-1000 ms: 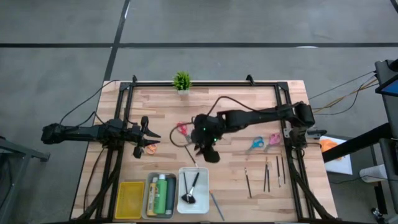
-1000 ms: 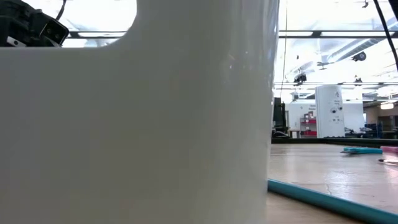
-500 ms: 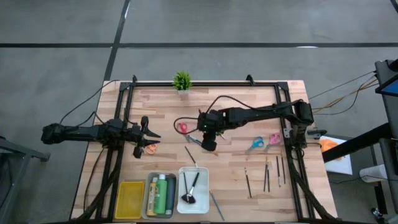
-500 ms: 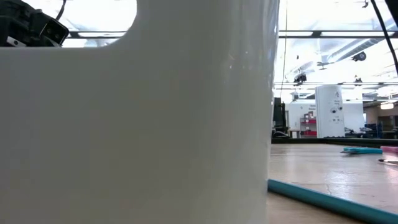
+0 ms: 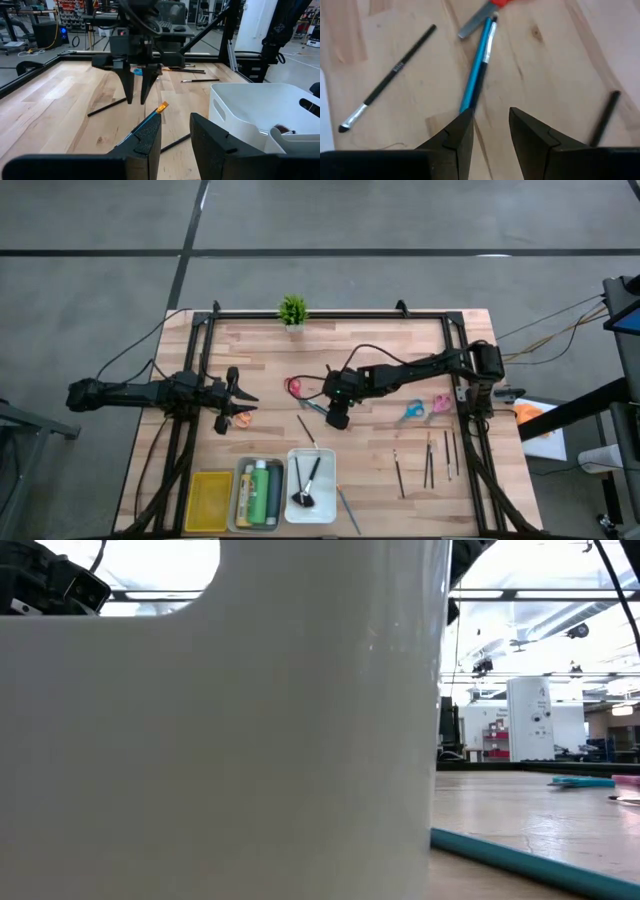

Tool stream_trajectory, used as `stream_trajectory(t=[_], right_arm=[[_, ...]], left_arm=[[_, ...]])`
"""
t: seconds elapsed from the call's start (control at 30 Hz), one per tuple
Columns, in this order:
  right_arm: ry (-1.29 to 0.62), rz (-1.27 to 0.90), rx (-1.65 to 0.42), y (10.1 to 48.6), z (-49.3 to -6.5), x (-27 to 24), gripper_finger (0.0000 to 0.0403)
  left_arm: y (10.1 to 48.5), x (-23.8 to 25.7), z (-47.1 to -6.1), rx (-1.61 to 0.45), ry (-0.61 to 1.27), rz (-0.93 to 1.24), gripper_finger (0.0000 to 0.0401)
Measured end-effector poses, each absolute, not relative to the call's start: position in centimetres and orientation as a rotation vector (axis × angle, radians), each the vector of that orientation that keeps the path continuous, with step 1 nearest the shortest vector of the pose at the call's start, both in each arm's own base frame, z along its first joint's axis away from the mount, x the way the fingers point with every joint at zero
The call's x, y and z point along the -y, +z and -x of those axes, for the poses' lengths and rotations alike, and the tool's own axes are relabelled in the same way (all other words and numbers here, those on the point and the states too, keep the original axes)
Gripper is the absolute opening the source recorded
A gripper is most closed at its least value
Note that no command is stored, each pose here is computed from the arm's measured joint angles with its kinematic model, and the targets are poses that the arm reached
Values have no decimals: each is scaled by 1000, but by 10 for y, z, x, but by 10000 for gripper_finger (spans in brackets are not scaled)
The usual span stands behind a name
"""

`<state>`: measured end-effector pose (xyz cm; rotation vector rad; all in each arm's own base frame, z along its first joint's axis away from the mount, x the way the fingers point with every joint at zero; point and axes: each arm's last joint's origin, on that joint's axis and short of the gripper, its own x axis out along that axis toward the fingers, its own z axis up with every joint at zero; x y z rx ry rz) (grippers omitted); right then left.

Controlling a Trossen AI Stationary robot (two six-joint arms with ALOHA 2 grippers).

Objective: Pick & Place Paint Supplies
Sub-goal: Put the black paint brush into the white bin

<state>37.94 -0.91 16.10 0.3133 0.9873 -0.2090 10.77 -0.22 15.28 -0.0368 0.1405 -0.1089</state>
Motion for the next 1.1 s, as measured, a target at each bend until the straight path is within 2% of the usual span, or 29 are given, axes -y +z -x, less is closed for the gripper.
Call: stream_trajectory(t=[0.27,1.1], right_arm=[[-169,-289,-923,144,-373,-8,124],[-243,-204,-982,121,-354,-19,124]], left_arm=[[153,2,-108,-141,-109,37,104],[153,2,-108,-140,-109,37,104]])
